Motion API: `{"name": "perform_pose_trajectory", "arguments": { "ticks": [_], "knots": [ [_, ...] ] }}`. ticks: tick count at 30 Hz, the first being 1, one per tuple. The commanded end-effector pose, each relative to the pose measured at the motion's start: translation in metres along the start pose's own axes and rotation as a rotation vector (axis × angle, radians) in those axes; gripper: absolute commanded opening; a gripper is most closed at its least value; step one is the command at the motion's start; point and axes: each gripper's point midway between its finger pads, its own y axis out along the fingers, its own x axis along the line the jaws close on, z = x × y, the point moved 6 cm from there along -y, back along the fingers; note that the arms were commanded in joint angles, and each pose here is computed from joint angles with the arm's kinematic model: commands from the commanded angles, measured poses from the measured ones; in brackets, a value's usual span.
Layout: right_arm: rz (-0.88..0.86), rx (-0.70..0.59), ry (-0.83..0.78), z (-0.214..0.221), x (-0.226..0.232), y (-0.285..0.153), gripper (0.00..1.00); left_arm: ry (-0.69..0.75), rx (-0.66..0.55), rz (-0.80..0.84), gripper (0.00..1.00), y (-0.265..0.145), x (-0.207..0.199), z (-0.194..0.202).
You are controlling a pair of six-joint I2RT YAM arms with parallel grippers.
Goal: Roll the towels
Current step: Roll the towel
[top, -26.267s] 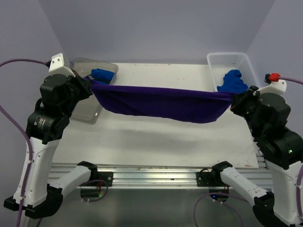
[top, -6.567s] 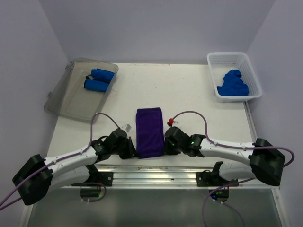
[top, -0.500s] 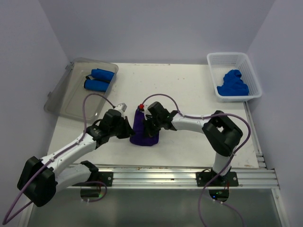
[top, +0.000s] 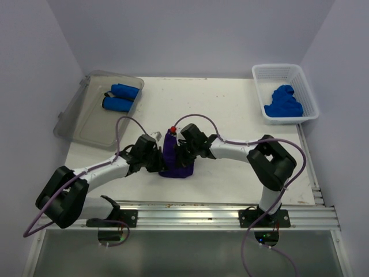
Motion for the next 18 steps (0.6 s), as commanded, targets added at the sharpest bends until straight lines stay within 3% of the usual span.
{"name": "perform_pose_trajectory", "arguments": {
  "ticks": [1,2,3,6,8,10,15,18],
  "knots": [
    [0.09,-0.013,0.01,0.003,-0.007,-0.016,0.07,0.04,-0.079,0.053,0.0,0.002,-0.014,-0.023],
    [0.098,-0.047,0.001,-0.001,-0.003,-0.026,0.14,0.039,-0.081,0.054,0.0,0.002,-0.014,-0.023],
    [0.119,-0.059,0.0,0.002,-0.005,-0.032,0.32,0.037,-0.081,0.054,0.0,0.002,-0.014,-0.022],
    [0.158,-0.134,-0.012,0.003,-0.004,-0.054,0.45,0.038,-0.071,0.044,0.0,0.003,-0.012,-0.021],
    [0.174,-0.18,-0.026,0.004,-0.001,-0.064,0.47,0.037,-0.064,0.048,0.0,0.003,-0.012,-0.02],
    [0.188,-0.213,-0.058,0.008,0.007,-0.075,0.46,0.035,-0.059,0.047,0.0,0.004,-0.011,-0.019],
    [0.248,-0.202,-0.154,0.023,0.027,-0.072,0.15,0.035,-0.06,0.046,0.0,0.004,-0.011,-0.019],
    [0.222,-0.169,-0.175,0.03,0.038,-0.059,0.11,0.036,-0.06,0.043,0.0,0.004,-0.011,-0.019]
  ]
}}
